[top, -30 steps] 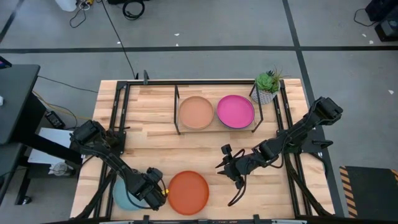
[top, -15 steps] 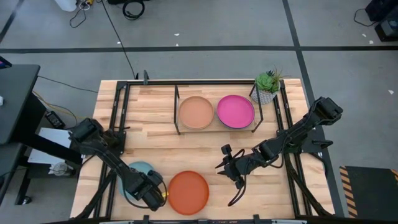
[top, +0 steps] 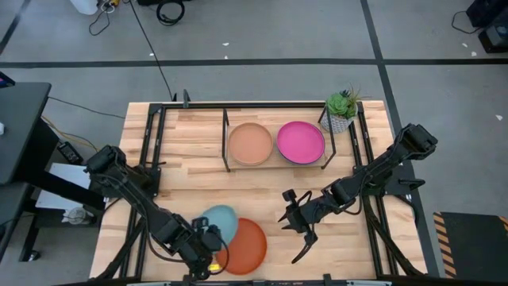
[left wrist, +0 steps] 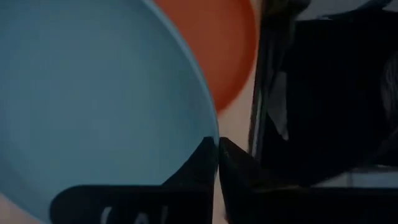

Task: Place and stack plates onto a shelf
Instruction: Stack the light blue plate on top of the brown plate on the shelf

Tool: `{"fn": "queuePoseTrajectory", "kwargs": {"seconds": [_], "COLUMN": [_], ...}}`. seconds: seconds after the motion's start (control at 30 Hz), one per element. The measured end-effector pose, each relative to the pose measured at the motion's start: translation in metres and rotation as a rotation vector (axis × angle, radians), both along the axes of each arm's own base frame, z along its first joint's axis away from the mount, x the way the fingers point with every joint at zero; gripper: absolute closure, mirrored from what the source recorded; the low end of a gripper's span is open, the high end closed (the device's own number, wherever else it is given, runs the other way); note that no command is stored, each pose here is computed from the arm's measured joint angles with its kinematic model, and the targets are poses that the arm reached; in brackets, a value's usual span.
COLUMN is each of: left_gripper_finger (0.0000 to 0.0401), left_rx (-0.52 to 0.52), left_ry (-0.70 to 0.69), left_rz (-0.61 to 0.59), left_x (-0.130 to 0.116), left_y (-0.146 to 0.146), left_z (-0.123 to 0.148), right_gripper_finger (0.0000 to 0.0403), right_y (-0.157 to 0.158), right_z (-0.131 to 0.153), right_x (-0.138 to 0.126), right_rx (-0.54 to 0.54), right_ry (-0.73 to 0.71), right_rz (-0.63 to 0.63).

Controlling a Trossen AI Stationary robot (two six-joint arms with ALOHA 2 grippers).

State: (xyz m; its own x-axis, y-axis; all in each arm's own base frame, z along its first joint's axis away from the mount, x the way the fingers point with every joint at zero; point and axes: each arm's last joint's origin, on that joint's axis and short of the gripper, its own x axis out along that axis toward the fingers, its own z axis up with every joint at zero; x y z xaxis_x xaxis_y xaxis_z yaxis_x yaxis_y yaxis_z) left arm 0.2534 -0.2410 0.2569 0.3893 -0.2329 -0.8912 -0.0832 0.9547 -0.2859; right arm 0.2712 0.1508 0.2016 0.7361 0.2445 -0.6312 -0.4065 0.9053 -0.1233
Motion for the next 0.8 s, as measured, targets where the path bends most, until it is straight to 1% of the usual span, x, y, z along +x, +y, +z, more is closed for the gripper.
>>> {"fn": "queuePoseTrajectory", "kwargs": {"seconds": [0.1, 0.2, 0.3, 0.37, 0.43, 0.6, 0.73, 0.8], "left_gripper_finger": [0.0386, 0.0385, 0.0384, 0.0384, 0.0383, 0.0382, 0.0382, 0.0382], "left_rx": [0.113, 0.27, 0.42, 0.484, 0.516, 0.554, 0.579, 0.597], "left_ry": [-0.107, -0.216, -0.266, -0.285, -0.3, -0.345, -0.37, -0.353], "left_rz": [-0.084, -0.155, -0.17, -0.149, -0.128, -0.096, -0.065, -0.048], "left_x": [0.008, 0.016, 0.027, 0.036, 0.046, 0.071, 0.085, 0.089], "left_y": [0.004, 0.012, 0.026, 0.038, 0.05, 0.077, 0.099, 0.111], "left_z": [0.009, 0.015, 0.015, 0.016, 0.017, 0.019, 0.016, 0.011], "right_gripper_finger": [0.0284, 0.0284, 0.0284, 0.0284, 0.0284, 0.0284, 0.0284, 0.0284], "right_y": [0.0, 0.0, -0.001, 0.0, 0.002, 0.014, 0.027, 0.033], "right_z": [-0.001, -0.006, -0.008, -0.009, -0.009, -0.01, -0.01, -0.01], "right_x": [-0.001, -0.003, -0.004, -0.005, -0.006, -0.014, -0.022, -0.026], "right_rx": [0.03, 0.063, 0.102, 0.12, 0.137, 0.158, 0.178, 0.188], "right_ry": [0.018, 0.043, 0.052, 0.052, 0.044, 0.056, 0.066, 0.067], "right_rz": [-0.013, -0.03, -0.059, -0.069, -0.068, -0.039, -0.011, 0.004]}}
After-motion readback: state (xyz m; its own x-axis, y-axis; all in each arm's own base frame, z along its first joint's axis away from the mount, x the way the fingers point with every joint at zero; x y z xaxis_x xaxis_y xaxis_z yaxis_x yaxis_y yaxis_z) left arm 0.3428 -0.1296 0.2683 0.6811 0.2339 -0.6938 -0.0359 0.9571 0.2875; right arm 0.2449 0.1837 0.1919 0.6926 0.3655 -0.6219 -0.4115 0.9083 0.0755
